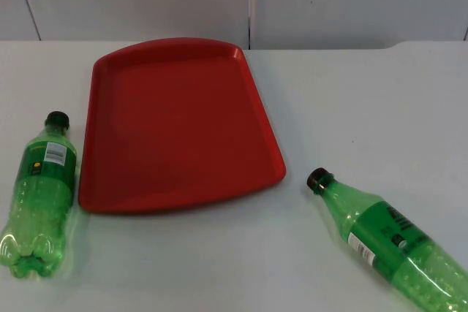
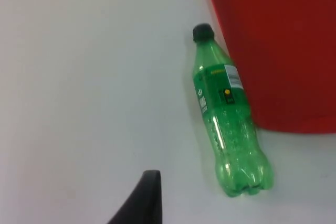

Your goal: Place the bottle upright on the tray.

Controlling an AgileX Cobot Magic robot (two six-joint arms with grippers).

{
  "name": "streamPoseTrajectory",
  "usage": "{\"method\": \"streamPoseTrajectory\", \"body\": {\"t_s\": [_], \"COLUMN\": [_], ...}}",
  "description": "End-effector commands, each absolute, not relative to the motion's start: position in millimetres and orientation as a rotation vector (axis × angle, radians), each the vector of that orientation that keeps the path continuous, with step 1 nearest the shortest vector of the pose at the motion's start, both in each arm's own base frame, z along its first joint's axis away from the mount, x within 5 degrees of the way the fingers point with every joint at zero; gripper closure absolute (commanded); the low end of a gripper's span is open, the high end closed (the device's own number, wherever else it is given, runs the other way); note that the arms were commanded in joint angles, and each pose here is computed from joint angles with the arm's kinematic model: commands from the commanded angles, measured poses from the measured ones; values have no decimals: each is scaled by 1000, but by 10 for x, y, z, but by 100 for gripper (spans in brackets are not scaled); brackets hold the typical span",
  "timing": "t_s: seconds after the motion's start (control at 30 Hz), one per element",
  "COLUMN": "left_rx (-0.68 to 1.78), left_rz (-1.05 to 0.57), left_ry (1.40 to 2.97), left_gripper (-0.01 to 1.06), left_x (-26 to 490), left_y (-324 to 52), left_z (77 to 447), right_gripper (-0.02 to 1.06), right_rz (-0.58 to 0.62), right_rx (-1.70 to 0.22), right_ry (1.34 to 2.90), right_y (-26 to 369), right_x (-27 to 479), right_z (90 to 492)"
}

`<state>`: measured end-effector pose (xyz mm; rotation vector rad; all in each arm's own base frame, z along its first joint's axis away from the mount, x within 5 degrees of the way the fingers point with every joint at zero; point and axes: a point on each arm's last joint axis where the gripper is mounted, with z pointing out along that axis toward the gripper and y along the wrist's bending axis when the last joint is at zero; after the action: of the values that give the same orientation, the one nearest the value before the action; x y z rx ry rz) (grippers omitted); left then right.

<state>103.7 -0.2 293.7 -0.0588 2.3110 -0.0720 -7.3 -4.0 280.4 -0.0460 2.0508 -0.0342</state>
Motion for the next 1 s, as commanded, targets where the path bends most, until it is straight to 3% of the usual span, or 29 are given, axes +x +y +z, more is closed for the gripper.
{"method": "streamPoseTrajectory", "body": {"t_s": [0.0,0.63,0.97], "left_rx": [-76,-61,-55], "left_rz": [-92,-102,-226], "left_ry": [2310,2607,2705], "left_gripper": [0,0,0], "left_x": [1168,2524,3062], "left_y": [1,111,80], "left_z": [2932,2627,2277], "right_gripper": [-1,-1,-1], "right_rz": [-29,-29,-29], "right_rx": [-56,-56,-56], "right_ry": [2043,2043,2043], "right_y": [-37,-37,-37], "right_x": [-74,-74,-74], "right_z": [2804,2804,2804]}}
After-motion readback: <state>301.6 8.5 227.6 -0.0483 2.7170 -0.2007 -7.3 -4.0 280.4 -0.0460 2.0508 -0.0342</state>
